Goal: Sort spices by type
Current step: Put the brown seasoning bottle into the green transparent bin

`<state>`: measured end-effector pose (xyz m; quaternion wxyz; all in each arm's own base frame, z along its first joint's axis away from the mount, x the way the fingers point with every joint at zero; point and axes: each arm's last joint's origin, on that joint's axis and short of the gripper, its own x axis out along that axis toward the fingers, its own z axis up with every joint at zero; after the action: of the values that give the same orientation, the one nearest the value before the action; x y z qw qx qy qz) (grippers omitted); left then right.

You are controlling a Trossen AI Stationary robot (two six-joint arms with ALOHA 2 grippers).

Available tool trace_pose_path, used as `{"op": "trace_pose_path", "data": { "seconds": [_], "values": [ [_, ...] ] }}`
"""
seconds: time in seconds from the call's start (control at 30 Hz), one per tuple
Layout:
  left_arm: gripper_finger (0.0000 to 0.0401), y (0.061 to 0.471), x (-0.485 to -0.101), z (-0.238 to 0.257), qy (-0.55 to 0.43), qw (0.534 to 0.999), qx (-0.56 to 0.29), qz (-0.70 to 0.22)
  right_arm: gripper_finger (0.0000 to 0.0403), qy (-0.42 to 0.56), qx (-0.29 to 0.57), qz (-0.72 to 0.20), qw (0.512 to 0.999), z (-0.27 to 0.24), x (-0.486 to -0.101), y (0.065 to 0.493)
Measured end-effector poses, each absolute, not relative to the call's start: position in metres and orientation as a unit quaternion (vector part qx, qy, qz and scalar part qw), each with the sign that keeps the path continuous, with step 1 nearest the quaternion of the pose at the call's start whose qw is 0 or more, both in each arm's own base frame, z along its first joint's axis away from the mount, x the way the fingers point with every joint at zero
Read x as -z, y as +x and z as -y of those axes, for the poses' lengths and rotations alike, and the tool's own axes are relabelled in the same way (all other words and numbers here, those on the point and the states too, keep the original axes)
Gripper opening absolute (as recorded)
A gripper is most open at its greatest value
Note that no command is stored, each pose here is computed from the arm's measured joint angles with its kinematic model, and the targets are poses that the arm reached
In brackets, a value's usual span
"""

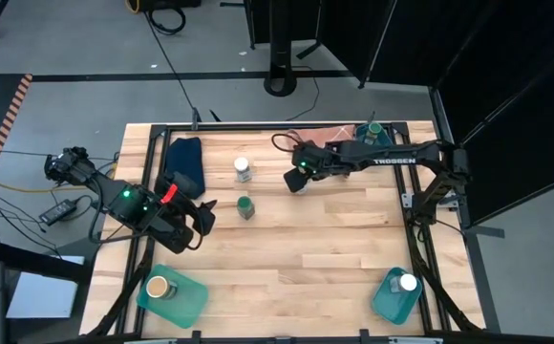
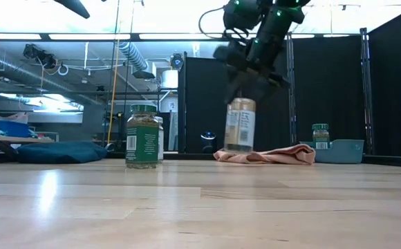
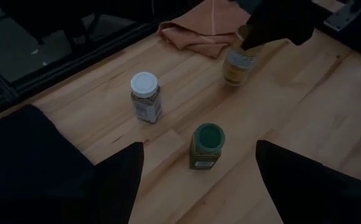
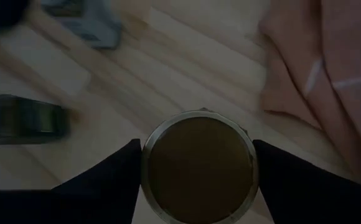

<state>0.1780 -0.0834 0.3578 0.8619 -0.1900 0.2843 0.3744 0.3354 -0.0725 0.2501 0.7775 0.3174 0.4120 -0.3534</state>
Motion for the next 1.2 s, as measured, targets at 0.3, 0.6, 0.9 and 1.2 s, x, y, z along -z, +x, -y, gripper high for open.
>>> {"op": "trace_pose_path", "data": {
  "seconds": [0.3, 0.6, 0.9, 1.2],
  "values": [
    [0.0314, 0.188, -0.362, 0.089, -0.129, 0.894, -0.315, -0.291, 0.028, 0.301, 0.319, -0.37, 0.819, 0.069, -0.289, 0.349],
    [0.0314, 0.207, -0.368, 0.08, -0.047, 0.915, -0.238, -0.321, 0.028, 0.297, 0.286, -0.341, 0.845, 0.068, -0.322, 0.355],
    [0.0314, 0.222, -0.375, 0.064, 0.053, 0.923, -0.218, -0.313, 0.028, 0.293, 0.239, -0.333, 0.864, 0.049, -0.34, 0.36],
    [0.0314, 0.239, -0.369, 0.047, 0.054, 0.935, -0.186, -0.298, 0.028, 0.287, 0.208, -0.317, 0.88, 0.029, -0.356, 0.363]
  ]
}}
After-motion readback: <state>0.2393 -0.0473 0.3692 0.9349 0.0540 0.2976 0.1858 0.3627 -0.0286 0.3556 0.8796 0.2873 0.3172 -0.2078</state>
